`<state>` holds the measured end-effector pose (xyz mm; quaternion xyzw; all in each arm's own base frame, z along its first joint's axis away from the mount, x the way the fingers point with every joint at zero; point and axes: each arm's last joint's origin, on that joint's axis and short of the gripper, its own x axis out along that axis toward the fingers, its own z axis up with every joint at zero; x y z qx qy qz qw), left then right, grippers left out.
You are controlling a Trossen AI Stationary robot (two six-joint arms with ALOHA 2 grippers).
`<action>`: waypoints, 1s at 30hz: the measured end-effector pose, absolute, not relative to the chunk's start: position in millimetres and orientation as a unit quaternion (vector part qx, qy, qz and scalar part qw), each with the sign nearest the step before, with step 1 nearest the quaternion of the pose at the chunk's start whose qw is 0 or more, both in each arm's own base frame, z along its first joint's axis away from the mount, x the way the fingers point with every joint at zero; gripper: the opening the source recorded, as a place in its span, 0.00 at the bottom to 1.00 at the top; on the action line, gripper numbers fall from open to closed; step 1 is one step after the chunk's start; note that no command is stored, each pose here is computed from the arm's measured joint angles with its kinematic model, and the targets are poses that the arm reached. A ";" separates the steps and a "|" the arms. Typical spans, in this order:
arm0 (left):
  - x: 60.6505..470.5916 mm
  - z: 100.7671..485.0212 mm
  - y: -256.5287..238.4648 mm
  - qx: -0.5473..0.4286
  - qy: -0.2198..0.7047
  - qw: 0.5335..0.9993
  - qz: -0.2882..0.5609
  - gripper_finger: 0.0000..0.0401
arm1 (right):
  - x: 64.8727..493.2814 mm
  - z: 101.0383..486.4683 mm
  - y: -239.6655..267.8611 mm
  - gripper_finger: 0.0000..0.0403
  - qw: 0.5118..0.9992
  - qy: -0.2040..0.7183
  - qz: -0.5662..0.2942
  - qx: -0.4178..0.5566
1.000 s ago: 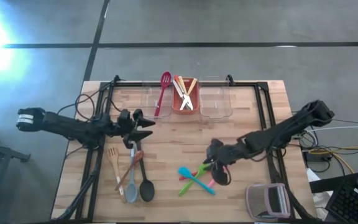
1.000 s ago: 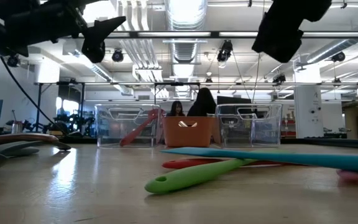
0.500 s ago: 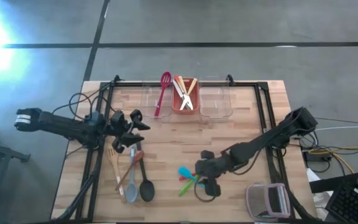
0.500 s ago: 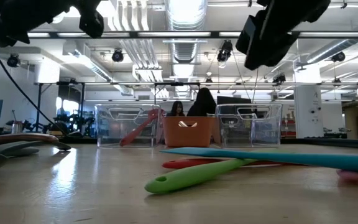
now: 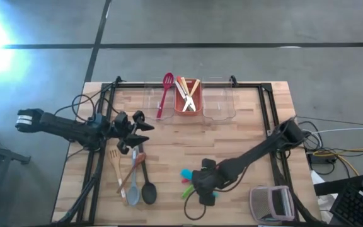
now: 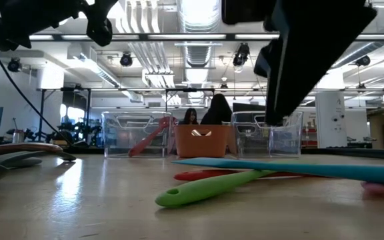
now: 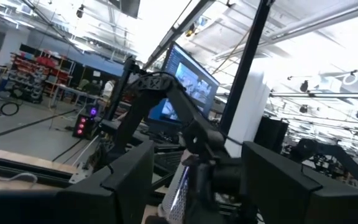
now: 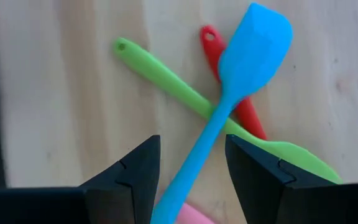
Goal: Pick & Place Kitchen Items
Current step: Put the blue spatula into the right transparent bin
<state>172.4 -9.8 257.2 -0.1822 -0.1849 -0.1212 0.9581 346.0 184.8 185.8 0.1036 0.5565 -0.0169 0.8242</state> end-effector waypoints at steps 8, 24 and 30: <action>172.4 257.0 -10.1 -0.188 -0.181 0.957 -0.127 0.61 | 349.3 163.0 191.5 0.44 0.800 0.584 -0.057 0.124; 172.3 256.8 -11.2 -0.189 -0.175 0.955 -0.146 0.61 | 343.5 149.3 187.2 0.44 0.798 0.575 -0.108 0.147; 172.3 256.8 -11.2 -0.189 -0.175 0.955 -0.146 0.61 | 345.9 141.3 188.4 0.44 0.814 0.548 -0.092 0.168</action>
